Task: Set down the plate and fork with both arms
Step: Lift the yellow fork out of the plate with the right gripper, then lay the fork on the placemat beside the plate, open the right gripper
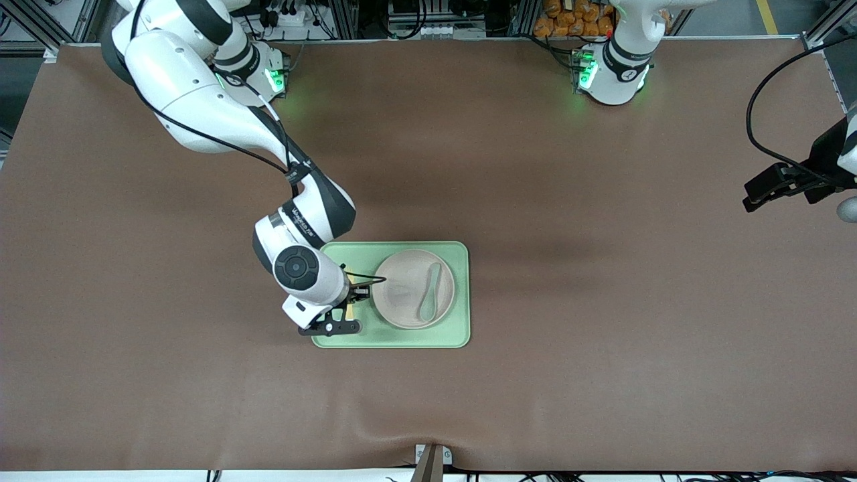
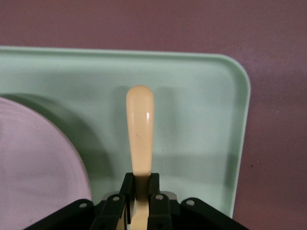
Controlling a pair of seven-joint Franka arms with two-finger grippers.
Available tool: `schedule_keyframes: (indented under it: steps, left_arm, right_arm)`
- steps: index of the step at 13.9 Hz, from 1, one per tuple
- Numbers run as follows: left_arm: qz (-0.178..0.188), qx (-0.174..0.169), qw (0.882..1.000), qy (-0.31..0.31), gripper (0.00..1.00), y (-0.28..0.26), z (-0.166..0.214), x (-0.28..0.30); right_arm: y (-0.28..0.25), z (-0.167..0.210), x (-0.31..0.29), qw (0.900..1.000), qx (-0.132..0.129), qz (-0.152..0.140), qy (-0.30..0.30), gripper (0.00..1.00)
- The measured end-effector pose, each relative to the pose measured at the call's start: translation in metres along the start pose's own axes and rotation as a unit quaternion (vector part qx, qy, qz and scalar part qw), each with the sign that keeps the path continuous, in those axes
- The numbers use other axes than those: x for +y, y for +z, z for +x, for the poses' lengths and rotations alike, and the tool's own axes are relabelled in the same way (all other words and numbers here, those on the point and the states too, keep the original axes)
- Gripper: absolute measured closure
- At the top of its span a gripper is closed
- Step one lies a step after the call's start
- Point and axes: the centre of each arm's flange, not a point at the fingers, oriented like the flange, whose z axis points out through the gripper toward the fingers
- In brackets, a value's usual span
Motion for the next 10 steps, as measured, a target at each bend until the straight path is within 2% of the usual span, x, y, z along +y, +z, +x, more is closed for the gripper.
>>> schedule_keyframes:
  steps: [4,7,8,10]
  left_arm:
    - [0.000,-0.003,1.000,0.001,0.00,0.004,0.001,0.001]
    - [0.001,-0.006,1.000,0.001,0.00,0.009,0.003,0.002]
    - [0.001,-0.007,1.000,0.001,0.00,0.009,0.004,0.002]
    - [0.001,-0.006,1.000,0.001,0.00,0.009,0.004,0.002]
  right_arm:
    - [0.028,-0.026,-0.006,1.000,0.007,0.008,-0.014,0.85]
    - [0.033,-0.031,-0.004,1.000,0.010,0.004,-0.016,0.84]
    - [0.033,-0.031,-0.002,1.000,0.010,0.003,-0.015,0.80]
    - [0.032,-0.030,0.001,1.000,0.010,0.003,-0.013,0.61]
